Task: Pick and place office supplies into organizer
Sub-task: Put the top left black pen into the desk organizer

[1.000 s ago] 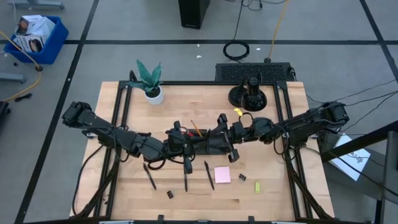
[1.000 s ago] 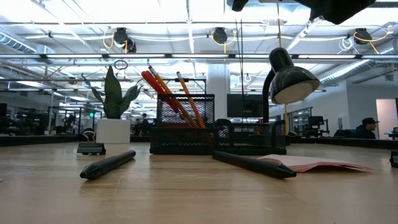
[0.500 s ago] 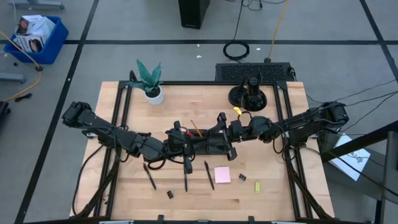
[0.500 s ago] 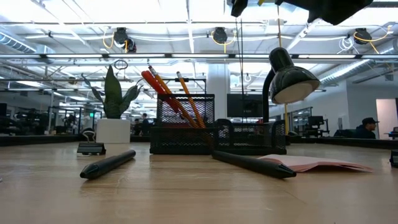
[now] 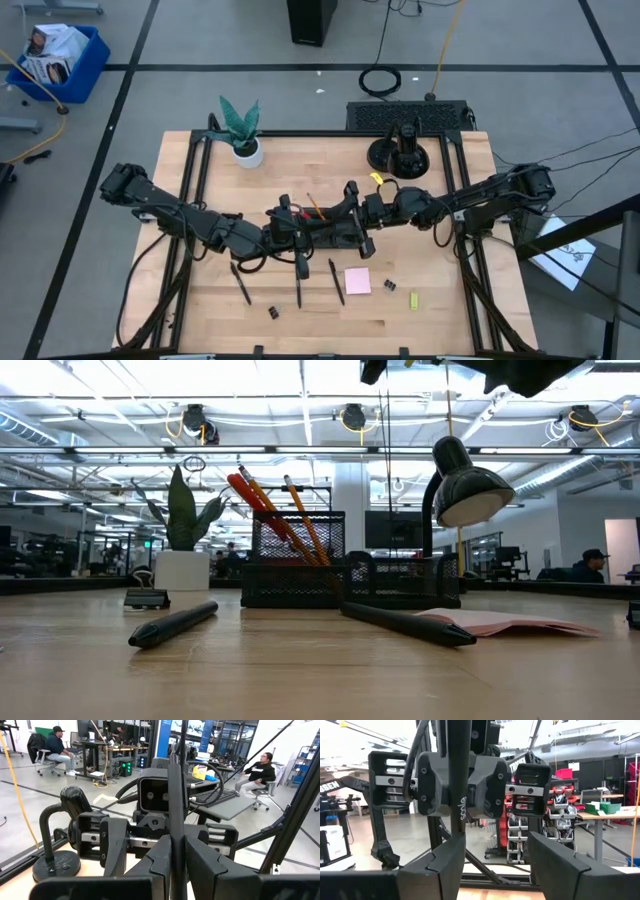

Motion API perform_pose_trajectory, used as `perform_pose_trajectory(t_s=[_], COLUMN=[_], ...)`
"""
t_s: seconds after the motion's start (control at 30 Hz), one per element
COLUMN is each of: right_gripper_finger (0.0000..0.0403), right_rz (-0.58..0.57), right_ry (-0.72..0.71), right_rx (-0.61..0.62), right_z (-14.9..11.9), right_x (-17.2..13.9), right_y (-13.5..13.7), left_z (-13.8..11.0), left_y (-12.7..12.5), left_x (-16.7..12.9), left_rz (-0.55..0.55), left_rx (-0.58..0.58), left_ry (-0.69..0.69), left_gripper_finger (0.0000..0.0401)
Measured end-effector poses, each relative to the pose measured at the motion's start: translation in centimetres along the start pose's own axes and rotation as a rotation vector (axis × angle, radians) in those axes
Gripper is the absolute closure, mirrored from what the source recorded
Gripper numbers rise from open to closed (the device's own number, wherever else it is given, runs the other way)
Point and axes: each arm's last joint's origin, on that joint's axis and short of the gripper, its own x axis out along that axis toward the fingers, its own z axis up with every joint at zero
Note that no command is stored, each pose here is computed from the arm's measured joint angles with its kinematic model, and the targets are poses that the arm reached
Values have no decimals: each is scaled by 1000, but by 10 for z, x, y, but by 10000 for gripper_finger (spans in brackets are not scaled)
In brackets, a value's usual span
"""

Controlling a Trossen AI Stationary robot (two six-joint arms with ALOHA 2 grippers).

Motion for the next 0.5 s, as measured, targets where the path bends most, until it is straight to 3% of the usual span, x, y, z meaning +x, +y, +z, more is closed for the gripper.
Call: perform_pose_trajectory(t_s=[0.5], right_gripper_finger=[179], right_rz=[4], right_ry=[65], right_rx=[5], right_z=[-5], right_x=[0], right_y=[2], left_z=[-1], left_y=[0], left_x=[0], left_rz=[2], left_rx=[10], left_ry=[8], left_gripper_finger=[348])
